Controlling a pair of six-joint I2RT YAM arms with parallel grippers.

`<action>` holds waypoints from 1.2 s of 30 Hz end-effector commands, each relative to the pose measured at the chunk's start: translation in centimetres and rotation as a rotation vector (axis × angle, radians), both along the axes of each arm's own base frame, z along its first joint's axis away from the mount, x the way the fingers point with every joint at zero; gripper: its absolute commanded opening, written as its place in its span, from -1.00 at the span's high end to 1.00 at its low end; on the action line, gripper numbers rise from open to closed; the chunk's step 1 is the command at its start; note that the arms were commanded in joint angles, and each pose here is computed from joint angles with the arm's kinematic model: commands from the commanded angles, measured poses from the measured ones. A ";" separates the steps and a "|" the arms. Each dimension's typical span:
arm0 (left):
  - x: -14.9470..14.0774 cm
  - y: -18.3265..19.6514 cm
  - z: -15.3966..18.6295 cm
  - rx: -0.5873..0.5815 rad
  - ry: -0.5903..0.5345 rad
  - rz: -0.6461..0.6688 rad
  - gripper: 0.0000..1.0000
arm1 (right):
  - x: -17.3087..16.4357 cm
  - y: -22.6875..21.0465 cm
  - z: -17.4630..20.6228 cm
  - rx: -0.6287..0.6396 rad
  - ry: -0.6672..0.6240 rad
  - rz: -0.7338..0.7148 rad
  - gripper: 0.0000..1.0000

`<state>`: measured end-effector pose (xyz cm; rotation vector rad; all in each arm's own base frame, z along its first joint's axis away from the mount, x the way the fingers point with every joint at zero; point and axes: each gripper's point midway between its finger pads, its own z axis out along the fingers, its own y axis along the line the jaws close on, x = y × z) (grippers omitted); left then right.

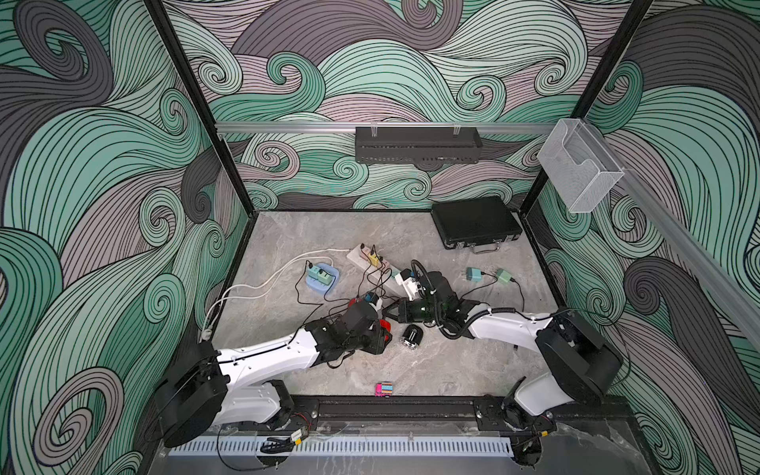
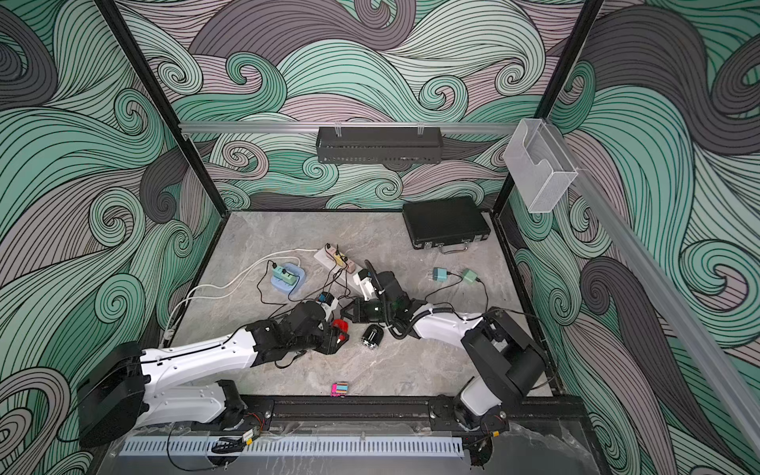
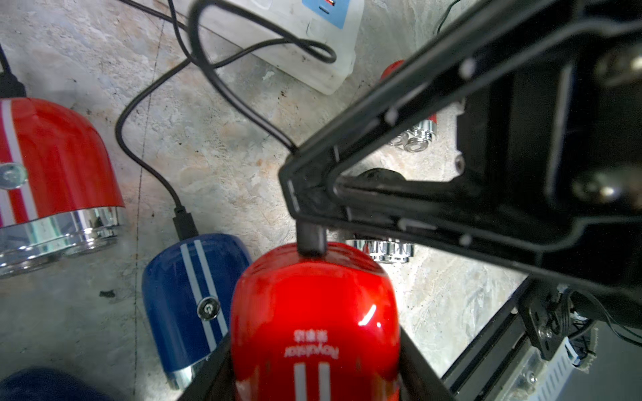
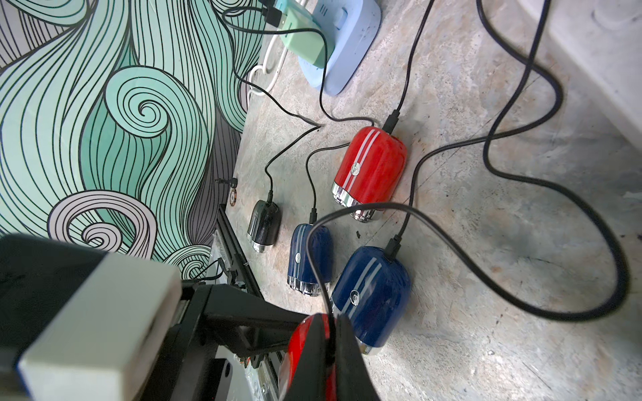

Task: Unplug the electric shaver
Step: Remove the charging cable from the electric shaver, then place the electric shaver at the center of the board.

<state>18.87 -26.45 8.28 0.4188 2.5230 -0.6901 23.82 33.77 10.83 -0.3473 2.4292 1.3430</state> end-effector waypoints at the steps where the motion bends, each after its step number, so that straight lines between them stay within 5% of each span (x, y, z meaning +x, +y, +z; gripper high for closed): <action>1: 0.1 -0.2 1.2 -0.032 -0.016 -0.014 0.06 | 0.6 -0.1 0.5 0.013 -0.011 -0.017 0.89; 23: -0.5 -0.7 0.6 0.012 0.018 -0.064 0.08 | 2.9 -3.3 1.2 -0.009 -0.025 -0.099 0.89; 36: -1.3 -2.9 -0.4 0.081 0.032 -0.134 0.08 | 4.8 -9.3 2.8 -0.059 -0.061 -0.223 0.87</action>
